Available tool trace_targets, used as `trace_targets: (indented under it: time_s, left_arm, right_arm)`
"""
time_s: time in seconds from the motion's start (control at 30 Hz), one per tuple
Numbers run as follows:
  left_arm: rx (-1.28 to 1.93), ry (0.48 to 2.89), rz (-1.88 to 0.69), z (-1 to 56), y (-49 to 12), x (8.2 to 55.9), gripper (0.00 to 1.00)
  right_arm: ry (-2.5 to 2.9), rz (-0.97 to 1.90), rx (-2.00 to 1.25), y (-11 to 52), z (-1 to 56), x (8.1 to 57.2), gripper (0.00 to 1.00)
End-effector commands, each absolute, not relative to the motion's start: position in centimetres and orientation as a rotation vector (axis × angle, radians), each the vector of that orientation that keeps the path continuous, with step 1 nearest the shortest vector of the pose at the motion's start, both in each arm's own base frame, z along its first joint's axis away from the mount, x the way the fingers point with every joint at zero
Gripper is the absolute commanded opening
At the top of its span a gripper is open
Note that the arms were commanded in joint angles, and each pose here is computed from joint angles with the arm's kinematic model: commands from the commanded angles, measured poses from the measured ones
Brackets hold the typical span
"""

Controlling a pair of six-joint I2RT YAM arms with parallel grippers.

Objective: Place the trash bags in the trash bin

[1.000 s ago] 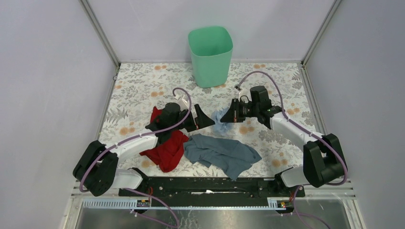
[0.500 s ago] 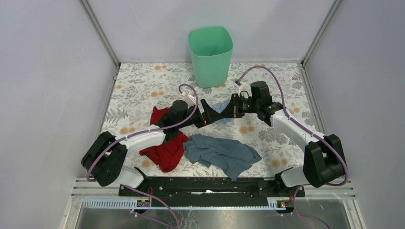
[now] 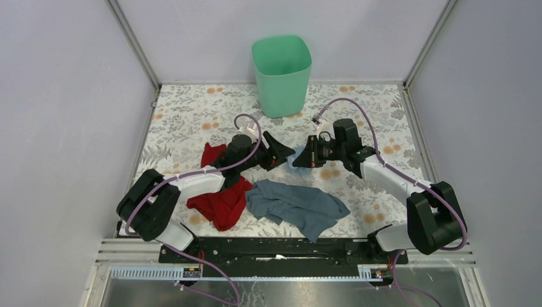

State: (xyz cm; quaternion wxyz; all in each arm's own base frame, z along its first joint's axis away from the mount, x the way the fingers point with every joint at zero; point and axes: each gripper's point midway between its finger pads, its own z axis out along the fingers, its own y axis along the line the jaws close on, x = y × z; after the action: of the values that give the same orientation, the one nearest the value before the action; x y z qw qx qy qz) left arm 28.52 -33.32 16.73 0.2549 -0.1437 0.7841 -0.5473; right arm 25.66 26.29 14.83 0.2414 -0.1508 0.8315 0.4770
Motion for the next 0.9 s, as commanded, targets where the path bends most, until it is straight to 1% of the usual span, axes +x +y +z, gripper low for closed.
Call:
trace_targets:
  time_s: [0.0,0.07,0.1,0.13,0.17,0.2,0.23,0.3,0.33,0.37,0.43,0.53,0.57,0.67,0.73,0.87]
  left_arm:
    - [-0.387,2.09,-1.537,17.5,-34.3,29.8,0.59]
    - [-0.366,2.099,-1.54,17.4,-34.6,29.9,0.48]
    - [-0.348,2.097,-1.541,17.4,-34.6,29.9,0.4]
    - [-0.339,2.097,-1.541,17.5,-34.6,30.0,0.28]
    - [-0.332,2.097,-1.545,17.5,-34.5,30.1,0.16]
    - [-0.341,2.087,-1.545,17.7,-34.0,30.4,0.05]
    - [-0.354,2.082,-1.553,17.9,-33.5,30.6,0.0]
    - [-0.384,2.04,-1.611,18.6,-32.2,30.9,0.0]
    - [-0.396,2.018,-1.652,18.9,-31.6,30.9,0.0]
    - [-0.403,1.99,-1.698,19.3,-31.0,30.9,0.0]
    - [-0.386,1.934,-1.784,20.2,-30.2,30.5,0.0]
    - [-0.349,1.872,-1.888,21.1,-29.6,29.4,0.0]
    - [-0.339,1.859,-1.915,21.2,-29.4,29.1,0.0]
    - [-0.309,1.825,-1.986,21.9,-29.4,28.4,0.0]
    - [-0.305,1.803,-2.029,22.4,-29.3,28.1,0.0]
    - [-0.315,1.724,-2.114,23.9,-29.1,27.9,0.0]
  right_arm:
    - [2.152,1.326,-0.47,27.1,17.2,25.7,0.05]
    - [2.149,1.324,-0.458,27.2,17.2,25.7,0.06]
    - [2.151,1.323,-0.452,27.2,17.2,25.7,0.07]
    - [2.157,1.323,-0.447,27.2,17.1,25.7,0.1]
    - [2.17,1.316,-0.439,27.2,16.9,25.7,0.17]
    - [2.188,1.293,-0.428,27.0,16.7,25.8,0.27]
    - [2.206,1.262,-0.418,26.6,16.5,25.9,0.35]
    - [2.234,1.172,-0.399,25.6,16.0,25.9,0.54]
    - [2.264,1.124,-0.386,24.9,15.5,25.6,0.61]
    - [2.28,1.07,-0.372,24.1,15.2,25.4,0.68]
    - [2.31,0.952,-0.294,22.4,14.8,25.5,0.76]
    - [2.355,0.766,-0.03,19.5,14.1,26.5,0.96]
    - [2.356,0.736,0.02,19.0,14.0,26.8,0.98]
    - [2.38,0.75,0.037,19.1,13.6,27.1,0.99]
    - [2.382,0.845,0.019,20.0,13.5,27.1,0.97]
    - [2.283,1.109,-0.097,23.0,14.2,26.8,0.91]
